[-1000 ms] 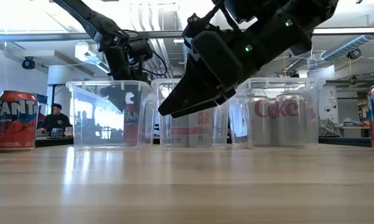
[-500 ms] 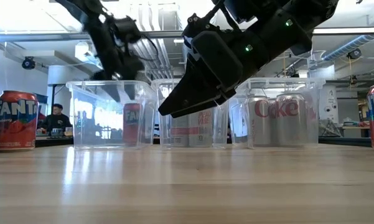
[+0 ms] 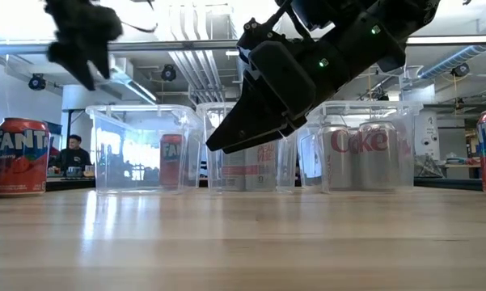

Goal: Sort soda cans
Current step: Put the top left red soda can into the left transparent bin

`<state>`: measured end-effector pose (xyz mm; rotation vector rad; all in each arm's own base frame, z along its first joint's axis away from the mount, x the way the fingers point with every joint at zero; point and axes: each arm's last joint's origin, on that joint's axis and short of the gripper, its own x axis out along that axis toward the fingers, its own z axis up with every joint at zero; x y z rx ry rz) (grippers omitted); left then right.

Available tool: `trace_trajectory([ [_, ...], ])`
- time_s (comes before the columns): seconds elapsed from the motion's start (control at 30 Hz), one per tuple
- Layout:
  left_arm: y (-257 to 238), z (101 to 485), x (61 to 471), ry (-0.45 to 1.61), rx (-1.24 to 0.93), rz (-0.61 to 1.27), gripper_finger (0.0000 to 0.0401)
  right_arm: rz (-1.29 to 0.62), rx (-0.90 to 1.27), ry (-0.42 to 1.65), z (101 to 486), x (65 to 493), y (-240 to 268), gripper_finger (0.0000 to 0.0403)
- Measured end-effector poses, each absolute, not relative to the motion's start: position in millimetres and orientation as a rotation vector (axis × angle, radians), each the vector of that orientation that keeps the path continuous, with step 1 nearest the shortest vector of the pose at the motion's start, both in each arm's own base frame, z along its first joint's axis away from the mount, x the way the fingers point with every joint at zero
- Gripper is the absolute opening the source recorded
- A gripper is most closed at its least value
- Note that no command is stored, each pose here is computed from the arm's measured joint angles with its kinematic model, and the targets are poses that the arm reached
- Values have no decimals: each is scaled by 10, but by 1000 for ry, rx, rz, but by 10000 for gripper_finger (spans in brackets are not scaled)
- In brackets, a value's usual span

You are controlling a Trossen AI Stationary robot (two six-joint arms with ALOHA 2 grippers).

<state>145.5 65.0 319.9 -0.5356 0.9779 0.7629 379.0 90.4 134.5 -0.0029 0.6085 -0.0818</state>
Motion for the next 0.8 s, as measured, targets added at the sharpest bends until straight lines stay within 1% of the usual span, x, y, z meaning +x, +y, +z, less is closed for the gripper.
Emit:
trace_trajectory([
  [0.17,371,3248,1256,1014,-560,708,332,-82,-2,608,1345,3790,904,368],
  [0.33,212,3242,1185,1071,-548,659,332,-84,-1,608,1345,3790,904,368],
  [0.4,188,3220,1157,1117,-527,688,332,-84,-1,608,1345,3790,903,368],
  [0.53,188,3161,1088,1216,-480,804,332,-85,1,608,1345,3790,904,368],
  [0.8,171,2852,1062,1334,-545,851,332,-87,9,607,1345,3790,904,368],
])
